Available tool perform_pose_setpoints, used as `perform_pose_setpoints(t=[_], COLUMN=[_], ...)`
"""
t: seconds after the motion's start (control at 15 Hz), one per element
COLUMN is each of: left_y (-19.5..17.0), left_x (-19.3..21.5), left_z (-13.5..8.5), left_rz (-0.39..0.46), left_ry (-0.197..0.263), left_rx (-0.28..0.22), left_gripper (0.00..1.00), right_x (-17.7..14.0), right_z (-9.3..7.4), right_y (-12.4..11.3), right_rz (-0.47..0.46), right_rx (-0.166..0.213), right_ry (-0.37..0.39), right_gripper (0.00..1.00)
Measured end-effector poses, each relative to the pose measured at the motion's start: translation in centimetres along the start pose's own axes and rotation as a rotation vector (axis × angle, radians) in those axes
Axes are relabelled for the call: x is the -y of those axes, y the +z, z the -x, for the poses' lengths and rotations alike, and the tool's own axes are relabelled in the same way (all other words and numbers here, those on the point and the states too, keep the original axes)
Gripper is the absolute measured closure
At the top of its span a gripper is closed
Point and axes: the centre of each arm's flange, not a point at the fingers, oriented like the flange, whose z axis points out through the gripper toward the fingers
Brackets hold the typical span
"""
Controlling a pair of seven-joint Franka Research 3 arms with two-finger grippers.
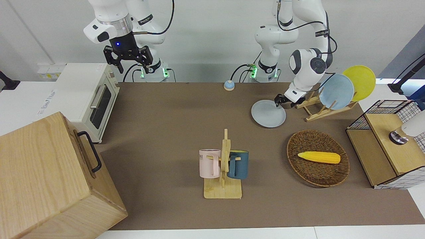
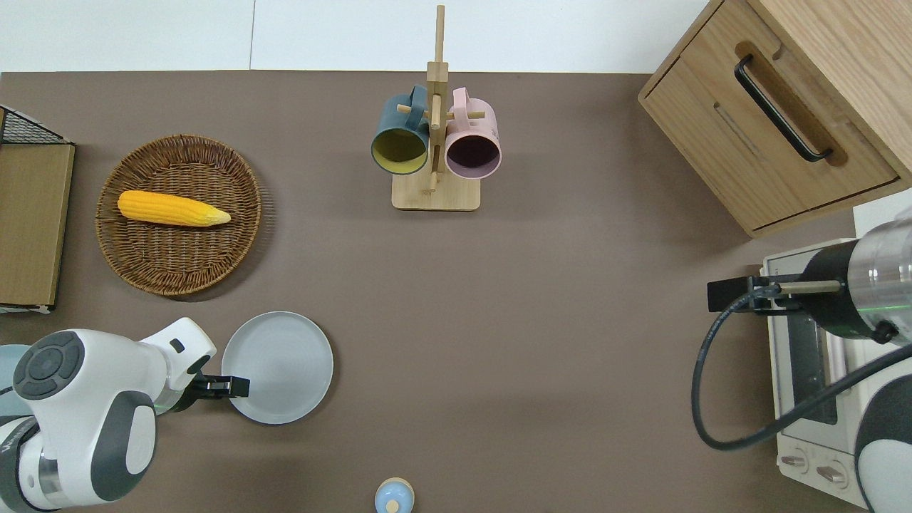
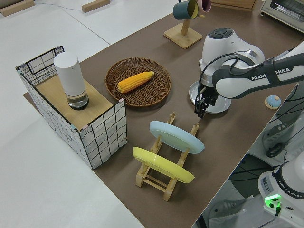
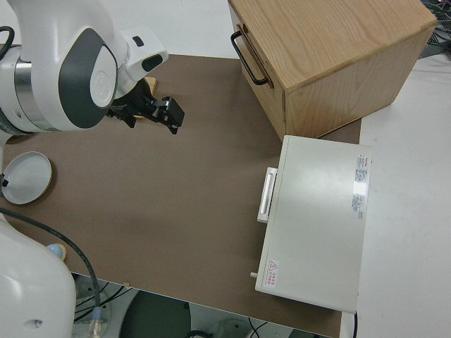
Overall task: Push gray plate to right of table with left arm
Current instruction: 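Lower the left gripper against the gray plate's rim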
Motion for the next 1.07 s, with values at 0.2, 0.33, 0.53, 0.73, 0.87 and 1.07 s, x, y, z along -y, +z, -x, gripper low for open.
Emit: perform_pose_setpoints(t=[0.2, 0.33, 0.53, 0.73, 0.87, 1.07], left_y=[0.2, 0.4, 1.2, 1.9, 1.7, 1.5], left_x=[-0.4, -0.4, -0.6, -0.6, -0.4, -0.3], left_z=[0.0, 0.0, -0.2, -0.5, -0.5, -0.6], left_rz=[0.000, 0.001, -0.001, -0.002, -0.002, -0.001], left_ry=[0.006, -0.001, -0.016, -0.021, -0.026, -0.030], left_rx=[-0.003, -0.007, -0.013, -0.015, -0.023, -0.028], left_gripper=[0.15, 0.19, 0.22, 0.33, 0.55, 0.79], right_x=[0.0, 0.0, 0.0, 0.0, 0.0, 0.0], right_z=[0.0, 0.0, 0.0, 0.0, 0.0, 0.0], right_y=[0.0, 0.0, 0.0, 0.0, 0.0, 0.0], right_rz=[0.000, 0.000, 0.000, 0.000, 0.000, 0.000], right_rx=[0.000, 0.000, 0.000, 0.000, 0.000, 0.000], right_ry=[0.000, 0.000, 0.000, 0.000, 0.000, 0.000], right_gripper=[0.00, 0.00, 0.00, 0.00, 0.00, 0.00])
